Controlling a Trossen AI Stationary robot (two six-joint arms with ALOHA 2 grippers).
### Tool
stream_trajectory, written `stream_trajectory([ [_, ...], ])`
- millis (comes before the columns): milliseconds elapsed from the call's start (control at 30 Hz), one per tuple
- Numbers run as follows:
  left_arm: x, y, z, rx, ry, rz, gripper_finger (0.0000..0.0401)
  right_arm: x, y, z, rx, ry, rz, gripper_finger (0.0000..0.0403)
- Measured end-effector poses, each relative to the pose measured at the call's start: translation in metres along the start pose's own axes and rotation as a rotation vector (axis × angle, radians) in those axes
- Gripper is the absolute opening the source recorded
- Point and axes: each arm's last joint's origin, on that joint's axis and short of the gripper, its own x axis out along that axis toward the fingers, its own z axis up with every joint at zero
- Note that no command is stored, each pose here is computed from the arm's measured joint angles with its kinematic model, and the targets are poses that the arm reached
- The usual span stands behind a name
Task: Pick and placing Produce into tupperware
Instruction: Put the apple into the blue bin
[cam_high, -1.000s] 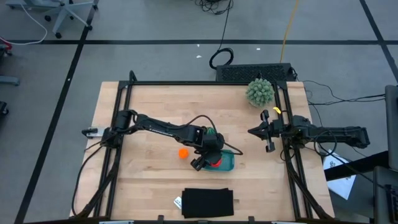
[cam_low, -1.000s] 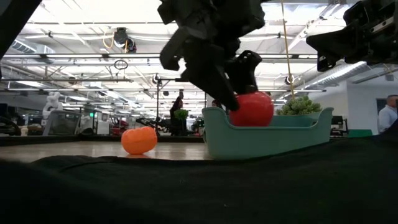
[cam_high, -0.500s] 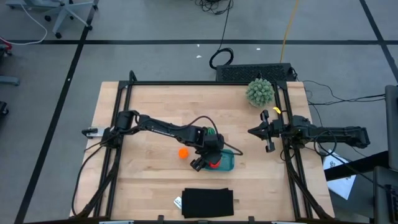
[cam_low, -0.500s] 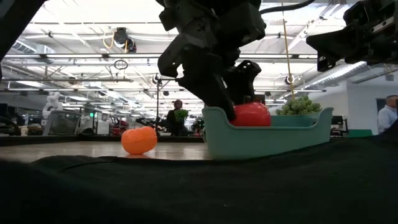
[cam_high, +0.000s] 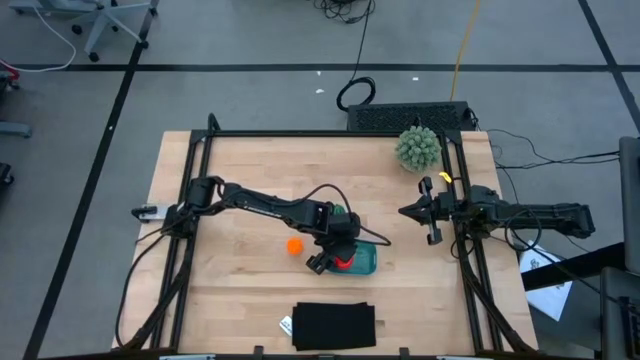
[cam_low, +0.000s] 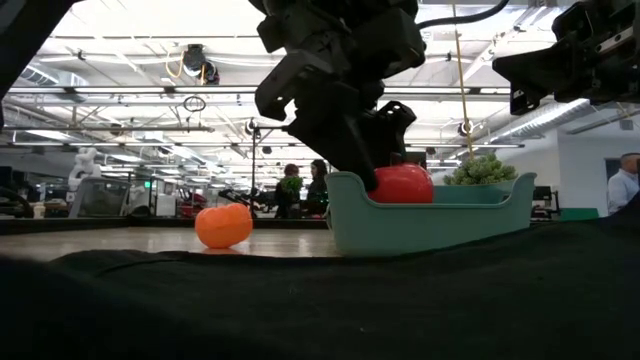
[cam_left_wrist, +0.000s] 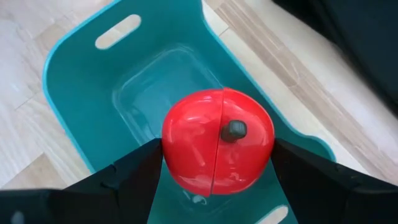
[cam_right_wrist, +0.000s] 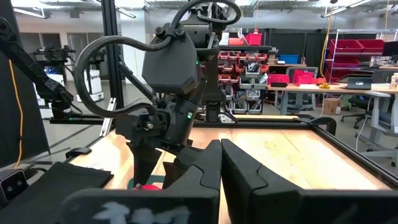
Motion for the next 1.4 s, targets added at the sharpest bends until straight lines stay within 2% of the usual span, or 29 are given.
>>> stream_trajectory([
  [333,0.0000,-0.0005,0.0002,0.064,0.006,0.006,0.0296,0.0000,0.0000,-0.0003,0.001,0.003,0.000,0.0000],
  [767,-0.0003,-0.0005,0.0004,0.000,0.005,0.007,0.0296,0.0000,0.0000,-0.0003,0.001,0.004,0.000,0.0000],
  [1400,0.0060,-0.0004,-0.0027,-0.015,0.023,-0.002,0.0296,0.0000,0.0000,-0.0006,0.001,0.006,0.000,0.0000],
])
